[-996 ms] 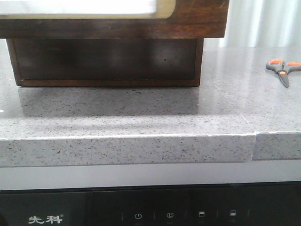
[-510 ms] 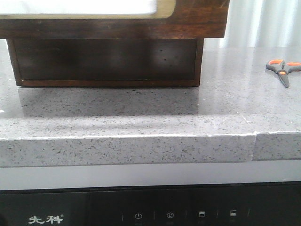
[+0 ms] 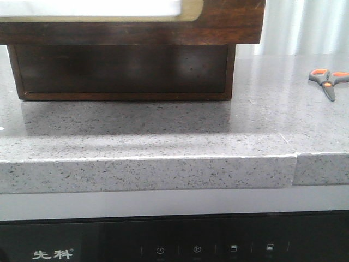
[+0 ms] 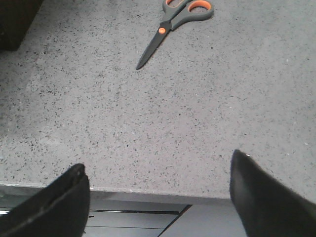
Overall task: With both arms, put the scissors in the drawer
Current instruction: 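Pull the drawer out toward the robot with the left gripper, then move the right gripper down over the grey-and-orange scissors and grasp them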
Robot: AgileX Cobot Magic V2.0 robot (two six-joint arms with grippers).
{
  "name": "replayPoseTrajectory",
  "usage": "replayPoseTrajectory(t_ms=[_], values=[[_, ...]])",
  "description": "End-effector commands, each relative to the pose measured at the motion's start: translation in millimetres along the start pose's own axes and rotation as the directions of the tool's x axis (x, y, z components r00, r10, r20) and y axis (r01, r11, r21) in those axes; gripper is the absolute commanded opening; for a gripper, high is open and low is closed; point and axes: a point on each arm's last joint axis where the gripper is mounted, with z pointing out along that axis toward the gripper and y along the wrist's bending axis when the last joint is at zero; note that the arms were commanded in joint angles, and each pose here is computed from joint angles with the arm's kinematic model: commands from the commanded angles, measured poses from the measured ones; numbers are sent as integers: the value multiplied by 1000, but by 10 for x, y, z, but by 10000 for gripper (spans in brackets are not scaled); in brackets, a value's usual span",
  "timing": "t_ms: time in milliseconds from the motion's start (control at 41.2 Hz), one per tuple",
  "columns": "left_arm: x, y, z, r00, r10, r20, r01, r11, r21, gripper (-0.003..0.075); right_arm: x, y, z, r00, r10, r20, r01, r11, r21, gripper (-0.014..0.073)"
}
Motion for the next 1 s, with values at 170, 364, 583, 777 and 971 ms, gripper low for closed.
replayPoseTrajectory(t_ms=[170, 364, 583, 777, 971], values=[[-153, -16, -63, 993, -33, 116, 31, 999, 27, 492, -136, -10, -39, 996, -14, 90, 13, 1000, 8, 601], [-150, -21, -63, 993, -38, 111, 35, 999, 33, 492, -197, -11, 30, 995, -21, 97, 21, 1000, 11, 601], [-150, -21, -63, 993, -38, 111, 35, 999, 33, 493, -461, -36, 219, 998, -58, 24, 57, 998, 34, 601], [-150, -21, -63, 993, -38, 111, 35, 999, 33, 493, -765, -129, 506, 992, -7, -128, 16, 997, 69, 601], [-150, -21, -63, 993, -38, 111, 35, 999, 33, 493, -1091, -283, 889, 967, 70, -246, -46, 994, 103, 601]])
